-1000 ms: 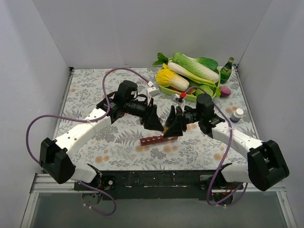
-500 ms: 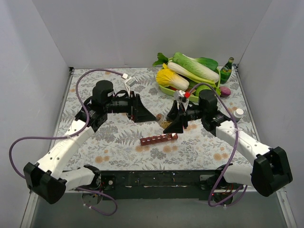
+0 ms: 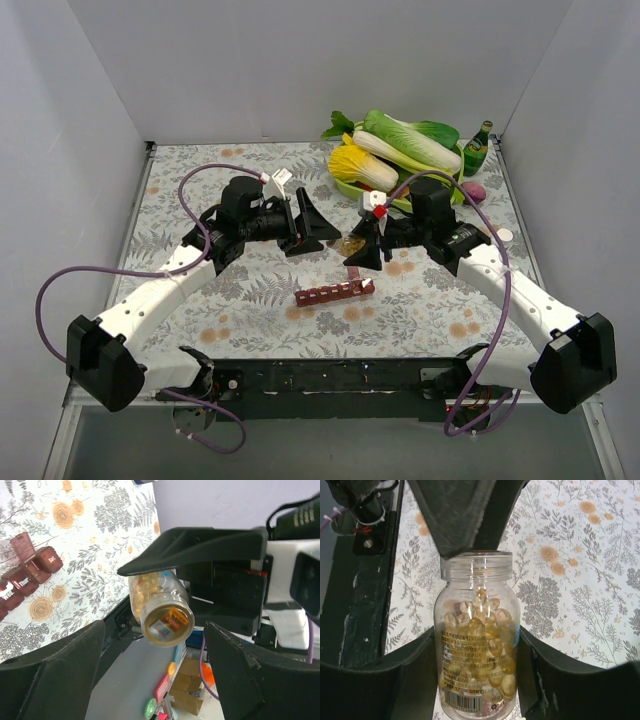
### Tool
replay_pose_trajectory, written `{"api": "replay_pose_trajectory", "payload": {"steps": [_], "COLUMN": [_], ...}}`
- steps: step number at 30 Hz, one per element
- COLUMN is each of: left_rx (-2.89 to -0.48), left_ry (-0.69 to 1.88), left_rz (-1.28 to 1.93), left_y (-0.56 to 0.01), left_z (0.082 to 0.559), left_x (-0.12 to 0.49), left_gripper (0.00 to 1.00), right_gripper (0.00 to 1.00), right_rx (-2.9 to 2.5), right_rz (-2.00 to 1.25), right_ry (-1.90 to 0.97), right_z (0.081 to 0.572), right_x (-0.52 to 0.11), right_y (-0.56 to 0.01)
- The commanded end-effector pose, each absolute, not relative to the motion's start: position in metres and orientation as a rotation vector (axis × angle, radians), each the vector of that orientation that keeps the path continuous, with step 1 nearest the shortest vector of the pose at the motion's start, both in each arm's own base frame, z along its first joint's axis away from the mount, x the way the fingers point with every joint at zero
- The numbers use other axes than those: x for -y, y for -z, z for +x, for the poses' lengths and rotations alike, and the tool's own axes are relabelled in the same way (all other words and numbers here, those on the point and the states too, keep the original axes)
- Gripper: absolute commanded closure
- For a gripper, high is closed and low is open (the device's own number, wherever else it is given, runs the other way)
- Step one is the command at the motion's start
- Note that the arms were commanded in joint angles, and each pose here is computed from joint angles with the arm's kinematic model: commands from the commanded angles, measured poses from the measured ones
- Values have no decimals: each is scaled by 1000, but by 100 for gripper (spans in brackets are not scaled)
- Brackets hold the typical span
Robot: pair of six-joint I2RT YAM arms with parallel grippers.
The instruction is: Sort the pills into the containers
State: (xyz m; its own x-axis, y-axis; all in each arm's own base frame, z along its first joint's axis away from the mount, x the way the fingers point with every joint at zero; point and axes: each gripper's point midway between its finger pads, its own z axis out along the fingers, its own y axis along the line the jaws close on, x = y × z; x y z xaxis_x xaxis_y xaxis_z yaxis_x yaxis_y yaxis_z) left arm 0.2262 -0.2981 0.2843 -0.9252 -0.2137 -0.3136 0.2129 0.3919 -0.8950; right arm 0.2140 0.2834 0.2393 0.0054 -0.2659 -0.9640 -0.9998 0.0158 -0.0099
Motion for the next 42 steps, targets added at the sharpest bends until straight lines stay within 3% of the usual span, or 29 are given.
{"api": "replay_pose_trajectory", "payload": {"steps": [1, 7, 13, 20, 21, 24, 31, 34, 38, 39, 41, 42], "left_rx": [-2251, -2285, -2339, -2350, -2351, -2339, -1983, -1815, -1737, -1760, -1698, -1725], "left_ry": [1528, 1523, 1525, 1540, 1545, 1582, 1679, 1582, 1455, 1417, 1396, 1416], "left_rz": [-87, -92, -68, -14, 5, 145, 916, 1144, 1248, 1212, 1151, 1071], "left_y": [-287, -276, -263, -263, -262, -263, -278, -277, -269, -267, -278, -285], "left_z": [237, 240, 234, 230, 229, 222, 180, 175, 187, 195, 205, 207], "left_x": [301, 306, 312, 316, 317, 321, 321, 315, 315, 315, 315, 314], "left_gripper": [23, 40, 42, 64, 73, 80, 88, 86, 75, 59, 44, 23], "right_gripper": [99, 99, 99, 99, 99, 99, 99, 99, 99, 99, 99, 99], "right_rx": [-1386, -1393, -1412, -1425, -1426, -1420, -1374, -1339, -1346, -1347, -1338, -1335], "right_rz": [-1439, -1445, -1434, -1429, -1429, -1425, -1388, -1343, -1304, -1304, -1307, -1307], "right_ry": [-935, -933, -929, -955, -966, -1042, -1434, -1627, -1730, -1732, -1722, -1714], "right_z": [222, 221, 224, 223, 222, 213, 171, 152, 140, 140, 139, 140], "right_x": [-281, -282, -282, -284, -285, -288, -297, -297, -293, -293, -293, -292], "right_y": [-239, -235, -233, -232, -232, -233, -243, -252, -257, -256, -258, -257]}}
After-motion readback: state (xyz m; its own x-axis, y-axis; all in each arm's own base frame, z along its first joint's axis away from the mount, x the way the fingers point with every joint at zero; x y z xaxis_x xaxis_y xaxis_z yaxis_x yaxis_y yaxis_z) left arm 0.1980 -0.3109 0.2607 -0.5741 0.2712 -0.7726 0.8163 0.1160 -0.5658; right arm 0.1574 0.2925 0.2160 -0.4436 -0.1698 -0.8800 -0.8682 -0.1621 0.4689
